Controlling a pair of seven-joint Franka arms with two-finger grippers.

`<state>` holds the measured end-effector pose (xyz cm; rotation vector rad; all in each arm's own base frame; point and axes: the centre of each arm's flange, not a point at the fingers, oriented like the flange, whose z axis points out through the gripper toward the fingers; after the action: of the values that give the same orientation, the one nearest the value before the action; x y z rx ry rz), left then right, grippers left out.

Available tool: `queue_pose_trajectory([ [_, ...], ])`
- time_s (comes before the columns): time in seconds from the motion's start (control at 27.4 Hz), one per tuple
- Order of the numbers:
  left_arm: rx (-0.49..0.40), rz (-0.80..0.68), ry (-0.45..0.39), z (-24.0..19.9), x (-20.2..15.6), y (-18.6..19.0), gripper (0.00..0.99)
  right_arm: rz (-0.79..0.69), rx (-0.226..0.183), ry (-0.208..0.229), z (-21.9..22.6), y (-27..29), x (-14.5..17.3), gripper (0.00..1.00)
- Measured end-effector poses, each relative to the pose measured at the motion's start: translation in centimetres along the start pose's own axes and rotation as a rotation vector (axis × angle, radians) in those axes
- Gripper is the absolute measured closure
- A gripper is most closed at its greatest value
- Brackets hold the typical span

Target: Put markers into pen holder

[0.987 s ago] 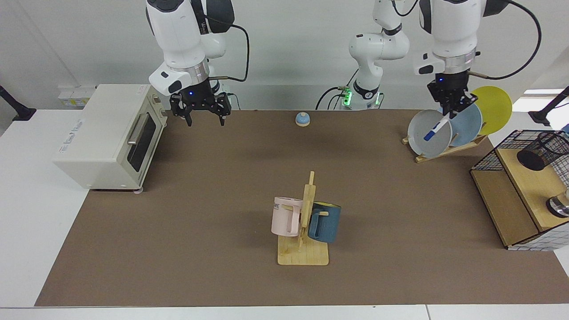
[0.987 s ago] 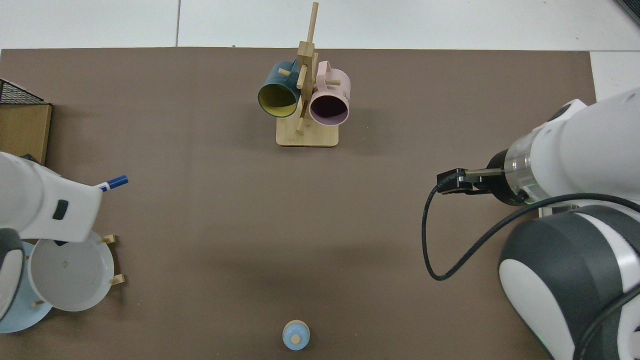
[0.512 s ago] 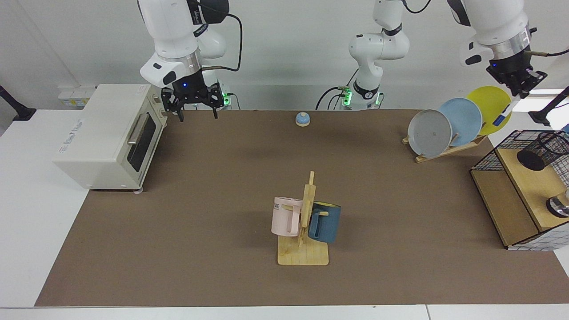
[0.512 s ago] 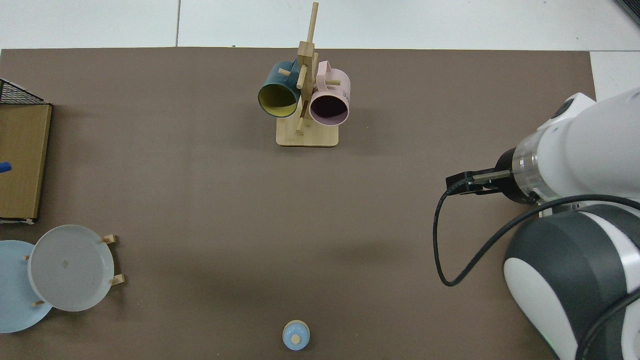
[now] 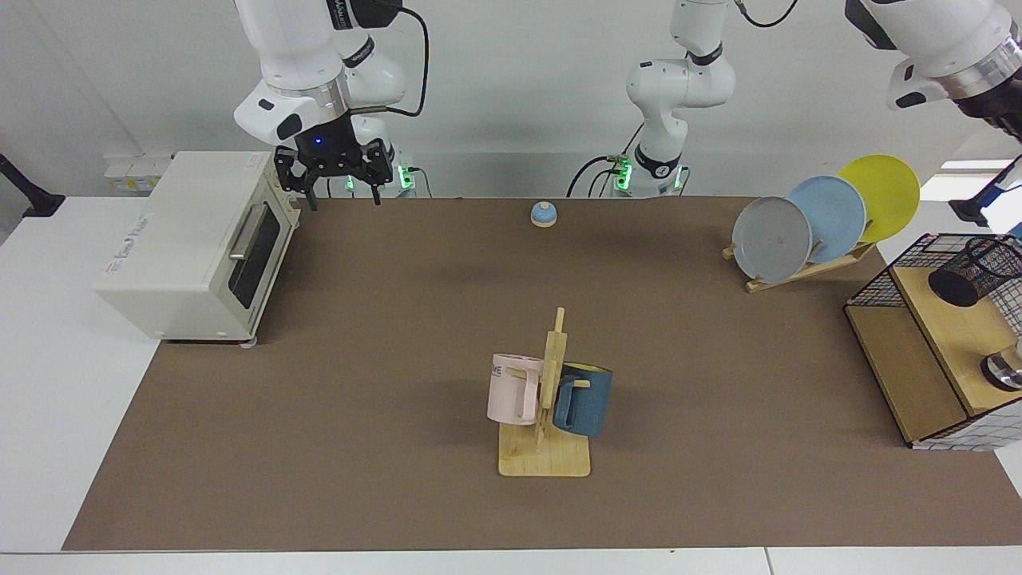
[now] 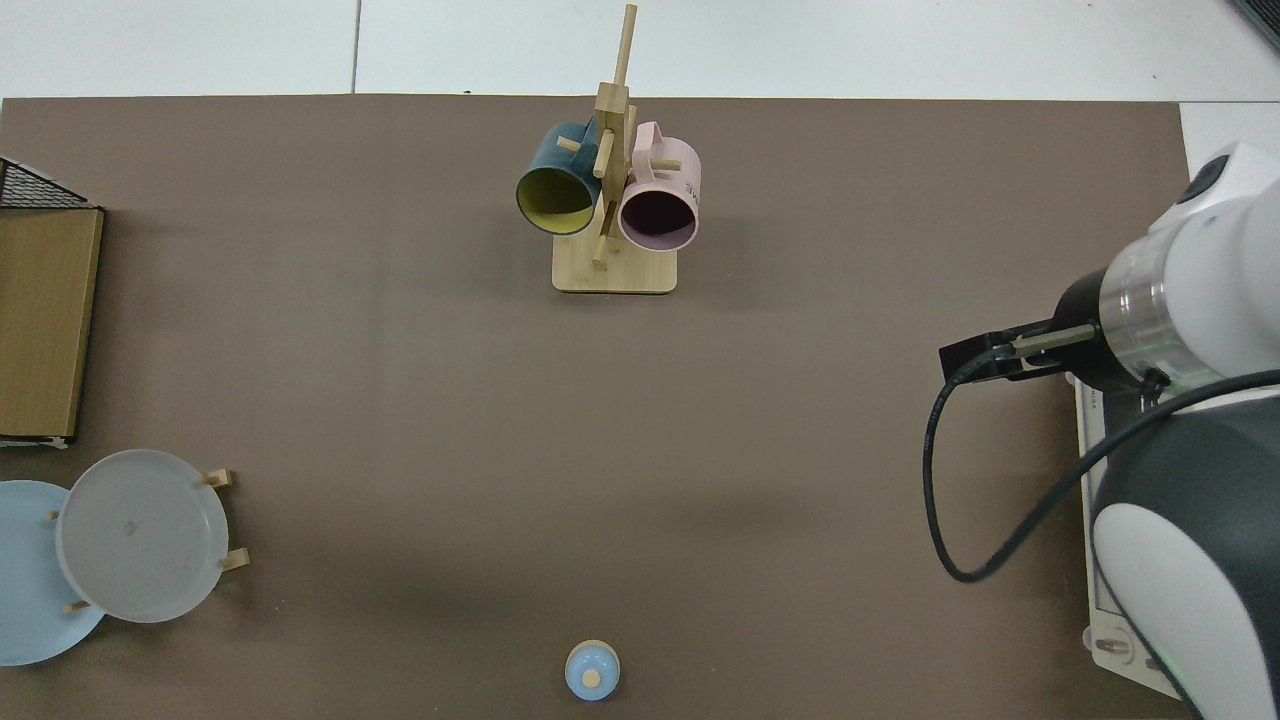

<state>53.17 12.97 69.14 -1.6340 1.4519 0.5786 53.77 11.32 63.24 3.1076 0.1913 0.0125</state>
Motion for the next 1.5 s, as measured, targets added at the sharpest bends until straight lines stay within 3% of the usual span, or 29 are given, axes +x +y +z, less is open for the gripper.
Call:
queue_pose_trajectory([
  [0.29, 0.036, 0.109, -0.035, 4.9, -2.6, -1.7, 0.815, 0.056, 0.001, -0.004, 0.2, 1.7, 0.3, 0.00],
  [0.58, 0.048, 0.197, -0.080, 10.9, -1.1, -3.3, 0.815, 0.241, 0.002, -0.006, 0.3, 2.7, 0.3, 0.00],
  [0.91, 0.011, 0.272, -0.092, 13.9, 0.2, -3.4, 0.815, 0.334, 0.001, -0.017, 0.9, 2.4, 0.4, 0.00],
  [1.5, -0.085, 0.374, 0.002, 18.3, 1.7, -0.2, 0.815, 0.361, 0.017, -0.022, 0.9, 2.2, 0.4, 0.00],
])
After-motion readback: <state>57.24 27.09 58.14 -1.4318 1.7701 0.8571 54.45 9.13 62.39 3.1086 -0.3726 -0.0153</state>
